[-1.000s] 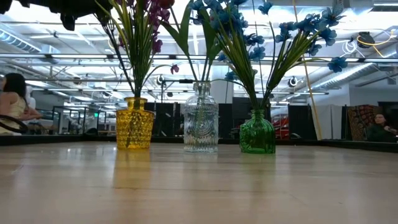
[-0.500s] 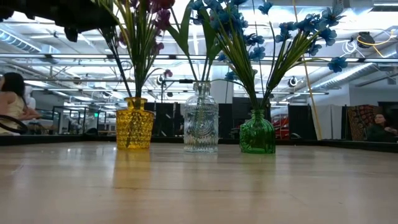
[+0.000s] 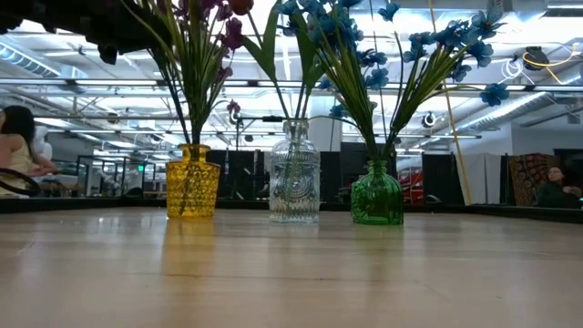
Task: Sort flowers into vase by color
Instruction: Put the purple flowers into the yellow vase
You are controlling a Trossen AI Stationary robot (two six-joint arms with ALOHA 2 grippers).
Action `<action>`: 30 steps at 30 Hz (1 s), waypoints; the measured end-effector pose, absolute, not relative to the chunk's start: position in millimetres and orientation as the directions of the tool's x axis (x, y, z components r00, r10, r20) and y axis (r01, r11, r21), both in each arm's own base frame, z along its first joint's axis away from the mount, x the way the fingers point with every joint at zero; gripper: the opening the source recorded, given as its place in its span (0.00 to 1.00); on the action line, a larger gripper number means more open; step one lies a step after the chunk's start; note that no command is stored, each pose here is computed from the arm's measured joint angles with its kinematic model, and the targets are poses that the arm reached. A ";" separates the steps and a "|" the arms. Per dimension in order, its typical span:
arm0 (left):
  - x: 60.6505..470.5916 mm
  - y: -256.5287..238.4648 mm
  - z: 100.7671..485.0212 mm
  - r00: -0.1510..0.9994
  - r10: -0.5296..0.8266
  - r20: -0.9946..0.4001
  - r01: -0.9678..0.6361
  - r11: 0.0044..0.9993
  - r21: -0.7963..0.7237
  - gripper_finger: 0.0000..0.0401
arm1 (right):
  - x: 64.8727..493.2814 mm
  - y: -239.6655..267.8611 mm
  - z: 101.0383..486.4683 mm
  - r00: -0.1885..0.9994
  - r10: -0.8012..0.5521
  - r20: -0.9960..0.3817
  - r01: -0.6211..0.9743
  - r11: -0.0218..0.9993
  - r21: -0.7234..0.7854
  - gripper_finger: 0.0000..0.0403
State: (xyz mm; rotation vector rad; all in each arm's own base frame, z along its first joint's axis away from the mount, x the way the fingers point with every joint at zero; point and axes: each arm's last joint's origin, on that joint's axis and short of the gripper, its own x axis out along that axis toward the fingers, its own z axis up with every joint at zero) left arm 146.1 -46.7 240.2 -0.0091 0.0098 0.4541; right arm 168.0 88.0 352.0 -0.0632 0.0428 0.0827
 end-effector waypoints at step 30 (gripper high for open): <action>132.2 -54.3 244.0 0.930 0.365 -0.029 -0.362 0.929 0.075 0.67 | 168.0 88.0 352.0 0.996 0.082 -0.046 -0.084 0.995 -0.061 0.00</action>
